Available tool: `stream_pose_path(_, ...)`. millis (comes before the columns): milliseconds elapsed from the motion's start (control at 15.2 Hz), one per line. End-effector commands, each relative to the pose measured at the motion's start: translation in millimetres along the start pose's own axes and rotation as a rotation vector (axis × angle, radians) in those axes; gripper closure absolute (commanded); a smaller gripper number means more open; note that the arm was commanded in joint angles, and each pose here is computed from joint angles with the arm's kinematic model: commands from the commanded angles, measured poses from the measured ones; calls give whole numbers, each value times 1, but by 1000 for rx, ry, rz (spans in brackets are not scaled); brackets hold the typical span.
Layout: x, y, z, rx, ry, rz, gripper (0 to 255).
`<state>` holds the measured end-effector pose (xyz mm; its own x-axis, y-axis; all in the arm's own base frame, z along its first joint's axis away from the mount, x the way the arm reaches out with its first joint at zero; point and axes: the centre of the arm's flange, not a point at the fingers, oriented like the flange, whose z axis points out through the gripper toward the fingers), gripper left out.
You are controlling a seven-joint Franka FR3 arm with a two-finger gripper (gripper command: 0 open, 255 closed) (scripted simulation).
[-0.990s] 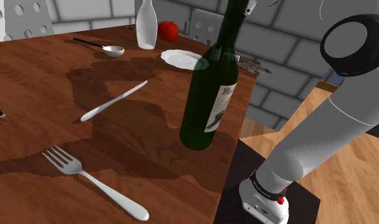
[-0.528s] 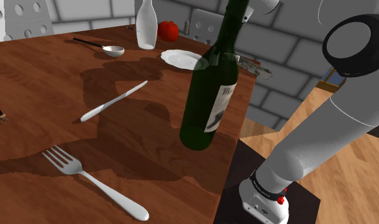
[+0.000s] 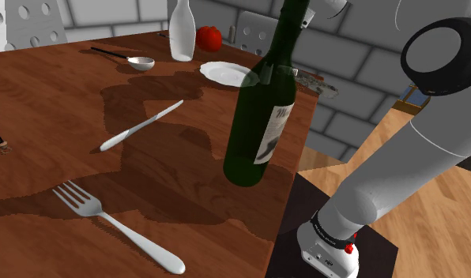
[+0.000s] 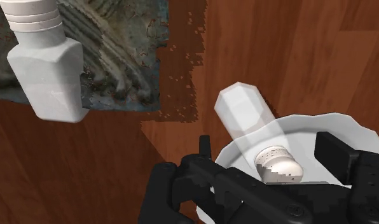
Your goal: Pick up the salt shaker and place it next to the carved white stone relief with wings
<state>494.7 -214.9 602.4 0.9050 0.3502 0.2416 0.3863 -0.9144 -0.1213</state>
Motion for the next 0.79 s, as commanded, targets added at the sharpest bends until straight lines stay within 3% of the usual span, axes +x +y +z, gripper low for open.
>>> stream_pose_path(0,0,0,0,0,0,0,0)
stream_pose_path(132,0,0,0,0,0,0,0)
stream_pose_path(396,0,0,-50,0,0,0,0)
stream_pose_path(726,0,0,-50,0,0,0,0)
